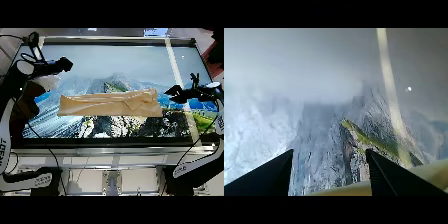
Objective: Fold the shirts.
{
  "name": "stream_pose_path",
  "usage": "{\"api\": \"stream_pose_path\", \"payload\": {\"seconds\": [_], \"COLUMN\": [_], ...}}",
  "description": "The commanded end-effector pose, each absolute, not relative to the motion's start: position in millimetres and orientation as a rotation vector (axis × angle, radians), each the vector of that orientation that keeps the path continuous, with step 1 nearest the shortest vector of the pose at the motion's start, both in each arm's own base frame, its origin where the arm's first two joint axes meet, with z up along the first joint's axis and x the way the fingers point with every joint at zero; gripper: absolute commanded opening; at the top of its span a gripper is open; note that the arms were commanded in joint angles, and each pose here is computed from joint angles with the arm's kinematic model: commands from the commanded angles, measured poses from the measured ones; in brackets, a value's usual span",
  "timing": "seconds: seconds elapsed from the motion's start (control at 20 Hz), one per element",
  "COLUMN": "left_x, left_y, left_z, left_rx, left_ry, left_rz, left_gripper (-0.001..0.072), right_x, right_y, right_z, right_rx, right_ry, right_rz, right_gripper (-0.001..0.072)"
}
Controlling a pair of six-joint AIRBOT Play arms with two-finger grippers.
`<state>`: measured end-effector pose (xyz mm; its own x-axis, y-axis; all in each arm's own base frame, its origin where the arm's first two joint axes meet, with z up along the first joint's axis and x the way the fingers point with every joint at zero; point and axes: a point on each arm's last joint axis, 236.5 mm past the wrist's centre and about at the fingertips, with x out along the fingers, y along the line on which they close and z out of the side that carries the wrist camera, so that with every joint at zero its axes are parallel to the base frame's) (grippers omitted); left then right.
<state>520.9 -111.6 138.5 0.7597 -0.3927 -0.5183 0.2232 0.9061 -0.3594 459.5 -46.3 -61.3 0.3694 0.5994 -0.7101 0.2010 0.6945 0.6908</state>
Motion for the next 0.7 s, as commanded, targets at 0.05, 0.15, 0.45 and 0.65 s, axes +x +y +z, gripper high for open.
{"api": "stream_pose_path", "payload": {"seconds": [0.05,0.15,0.45,0.65], "left_x": [520.6,517.9,506.8,495.1], "left_y": [-177.7,-202.0,-255.8,-271.5], "left_z": [159.2,155.3,95.1,59.5], "left_rx": [-0.015,0.04,0.086,0.088], "left_ry": [0.46,0.439,0.547,0.644], "left_rz": [-0.504,-0.546,-0.65,-0.7], "left_gripper": [0.0526,0.0525,0.0525,0.0431], "right_x": [475.7,474.0,474.8,462.4], "right_y": [-30.2,-27.1,11.2,48.6], "right_z": [-81.3,-92.2,-109.1,-105.6], "right_rx": [0.973,0.979,0.894,0.865], "right_ry": [1.139,1.158,1.218,1.286], "right_rz": [0.388,0.392,0.435,0.531], "right_gripper": [0.062,0.0618,0.0615,0.0615]}}
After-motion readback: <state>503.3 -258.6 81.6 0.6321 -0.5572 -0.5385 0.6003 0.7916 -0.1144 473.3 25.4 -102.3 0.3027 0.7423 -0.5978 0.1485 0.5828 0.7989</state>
